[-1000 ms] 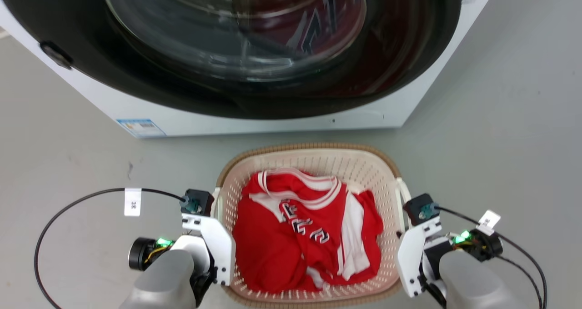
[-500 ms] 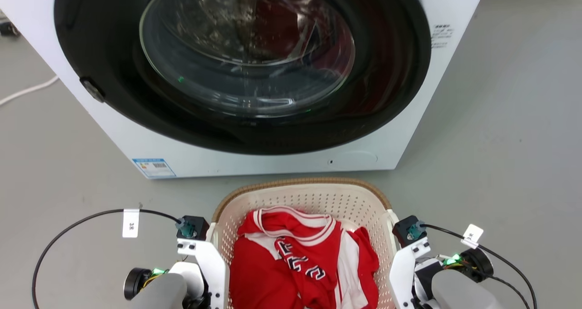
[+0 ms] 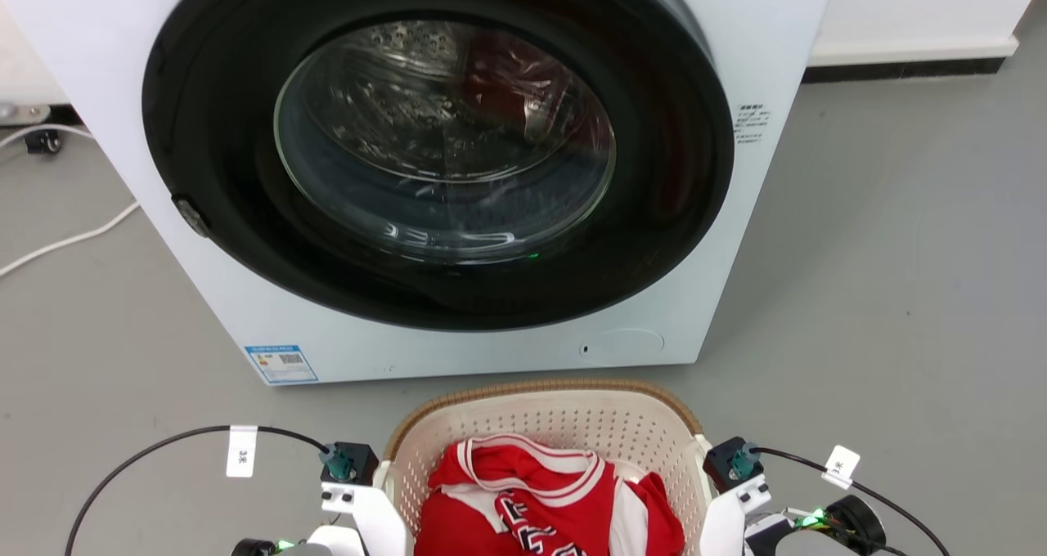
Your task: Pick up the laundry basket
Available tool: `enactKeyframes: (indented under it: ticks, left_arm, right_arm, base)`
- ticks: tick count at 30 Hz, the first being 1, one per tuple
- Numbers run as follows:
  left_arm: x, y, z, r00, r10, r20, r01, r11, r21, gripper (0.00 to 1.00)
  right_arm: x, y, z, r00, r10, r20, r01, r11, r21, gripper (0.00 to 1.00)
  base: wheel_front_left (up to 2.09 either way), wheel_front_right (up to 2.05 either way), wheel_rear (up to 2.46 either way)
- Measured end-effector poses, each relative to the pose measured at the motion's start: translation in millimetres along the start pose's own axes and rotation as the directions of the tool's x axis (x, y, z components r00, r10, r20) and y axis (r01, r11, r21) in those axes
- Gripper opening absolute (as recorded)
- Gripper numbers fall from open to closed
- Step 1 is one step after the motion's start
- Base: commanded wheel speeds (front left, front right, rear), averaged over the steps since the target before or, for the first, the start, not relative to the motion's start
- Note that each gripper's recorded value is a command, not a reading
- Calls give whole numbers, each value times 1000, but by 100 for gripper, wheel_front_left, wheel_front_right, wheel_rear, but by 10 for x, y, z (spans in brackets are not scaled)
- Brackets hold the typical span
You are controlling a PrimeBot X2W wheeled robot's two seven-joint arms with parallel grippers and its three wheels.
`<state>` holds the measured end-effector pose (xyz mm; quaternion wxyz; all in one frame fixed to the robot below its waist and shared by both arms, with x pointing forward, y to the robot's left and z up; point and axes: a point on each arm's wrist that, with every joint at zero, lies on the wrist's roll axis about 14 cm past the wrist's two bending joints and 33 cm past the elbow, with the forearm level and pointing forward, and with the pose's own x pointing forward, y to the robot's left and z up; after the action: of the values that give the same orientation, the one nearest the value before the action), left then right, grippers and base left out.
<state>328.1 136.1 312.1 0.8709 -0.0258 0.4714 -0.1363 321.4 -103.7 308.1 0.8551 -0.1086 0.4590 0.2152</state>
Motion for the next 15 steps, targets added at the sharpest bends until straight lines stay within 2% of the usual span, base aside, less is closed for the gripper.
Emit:
enactKeyframes:
  ticks: [15]
  left_arm:
    - [-105, -78, -26, 1000, -12, 19, 12, 1000, 1, 0]
  right_arm:
    - [-133, 2, -31, 1000, -12, 16, 12, 1000, 0, 0]
  base:
    - [0, 0, 0]
